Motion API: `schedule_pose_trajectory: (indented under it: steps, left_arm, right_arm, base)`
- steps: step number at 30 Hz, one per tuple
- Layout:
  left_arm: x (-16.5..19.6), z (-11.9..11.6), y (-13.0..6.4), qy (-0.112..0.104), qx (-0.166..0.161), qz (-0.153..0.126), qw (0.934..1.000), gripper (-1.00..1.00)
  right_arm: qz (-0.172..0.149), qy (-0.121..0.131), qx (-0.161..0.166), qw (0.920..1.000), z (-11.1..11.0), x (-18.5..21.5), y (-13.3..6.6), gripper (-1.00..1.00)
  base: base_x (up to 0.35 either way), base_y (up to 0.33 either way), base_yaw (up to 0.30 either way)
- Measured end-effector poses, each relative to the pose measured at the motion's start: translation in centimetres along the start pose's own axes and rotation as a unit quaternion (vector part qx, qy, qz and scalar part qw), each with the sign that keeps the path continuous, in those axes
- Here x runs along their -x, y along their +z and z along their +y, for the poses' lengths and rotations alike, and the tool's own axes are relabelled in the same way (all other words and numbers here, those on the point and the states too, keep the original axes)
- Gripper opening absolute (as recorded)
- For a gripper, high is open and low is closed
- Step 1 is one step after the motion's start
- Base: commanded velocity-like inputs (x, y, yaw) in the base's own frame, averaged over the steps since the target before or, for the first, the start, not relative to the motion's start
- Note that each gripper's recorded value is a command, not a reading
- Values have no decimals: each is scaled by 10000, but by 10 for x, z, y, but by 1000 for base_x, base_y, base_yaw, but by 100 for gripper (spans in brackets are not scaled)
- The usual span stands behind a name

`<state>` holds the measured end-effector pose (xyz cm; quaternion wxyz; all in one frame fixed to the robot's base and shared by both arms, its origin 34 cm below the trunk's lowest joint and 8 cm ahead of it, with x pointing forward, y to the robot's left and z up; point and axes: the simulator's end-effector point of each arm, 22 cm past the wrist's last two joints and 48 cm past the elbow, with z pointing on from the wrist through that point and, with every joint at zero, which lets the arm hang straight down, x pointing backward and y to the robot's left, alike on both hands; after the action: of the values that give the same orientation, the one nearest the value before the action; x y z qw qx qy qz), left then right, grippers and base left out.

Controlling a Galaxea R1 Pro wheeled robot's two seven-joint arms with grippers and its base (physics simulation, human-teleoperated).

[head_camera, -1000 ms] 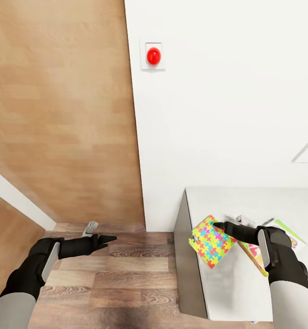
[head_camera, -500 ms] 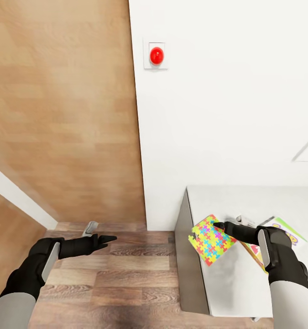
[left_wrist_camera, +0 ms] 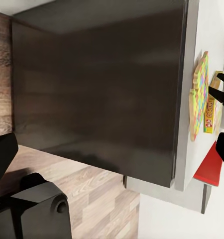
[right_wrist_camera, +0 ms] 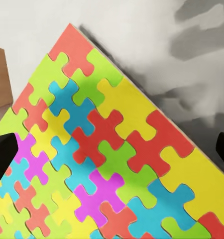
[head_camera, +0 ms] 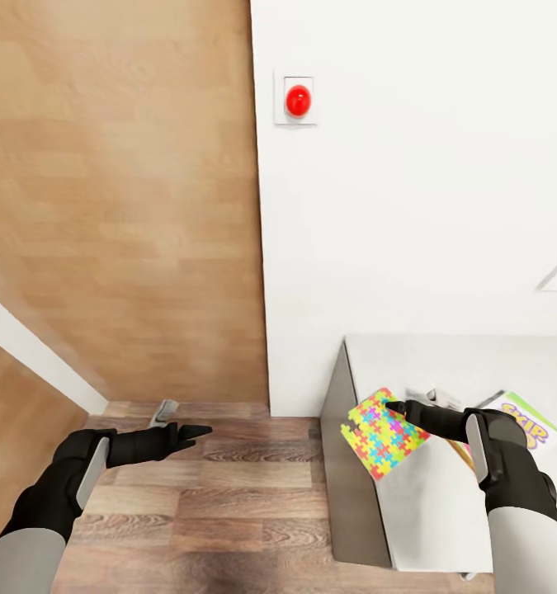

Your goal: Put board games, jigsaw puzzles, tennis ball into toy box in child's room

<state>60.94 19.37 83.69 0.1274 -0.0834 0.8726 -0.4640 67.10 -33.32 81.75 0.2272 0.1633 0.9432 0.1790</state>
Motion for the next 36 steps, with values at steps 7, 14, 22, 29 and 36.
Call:
schedule_pose_trajectory:
  steps: [7, 14, 22, 29, 36]
  left_arm:
    - [0, 0, 0, 0, 0, 0, 10000, 100]
    - [0, 0, 0, -1, -5, 1, 10000, 100]
    - [0, 0, 0, -1, -5, 2, 10000, 100]
    - [0, -1, 1, 0, -6, 5, 10000, 100]
    - [0, -1, 1, 0, -6, 4, 10000, 100]
  right_arm:
    - [0, 0, -2, 10000, 0, 0, 0, 100]
    - [4, 2, 1, 10000, 0, 0, 0, 100]
    - [3, 1, -5, 10000, -1, 0, 0, 100]
    - [2, 1, -4, 10000, -1, 0, 0, 100]
    - [2, 0, -8, 10000, -1, 0, 0, 100]
  base:
    - [-22, 24, 0]
    - [-11, 9, 0]
    - [0, 1, 0]
    - [-24, 79, 0]
    - [-2, 9, 0]
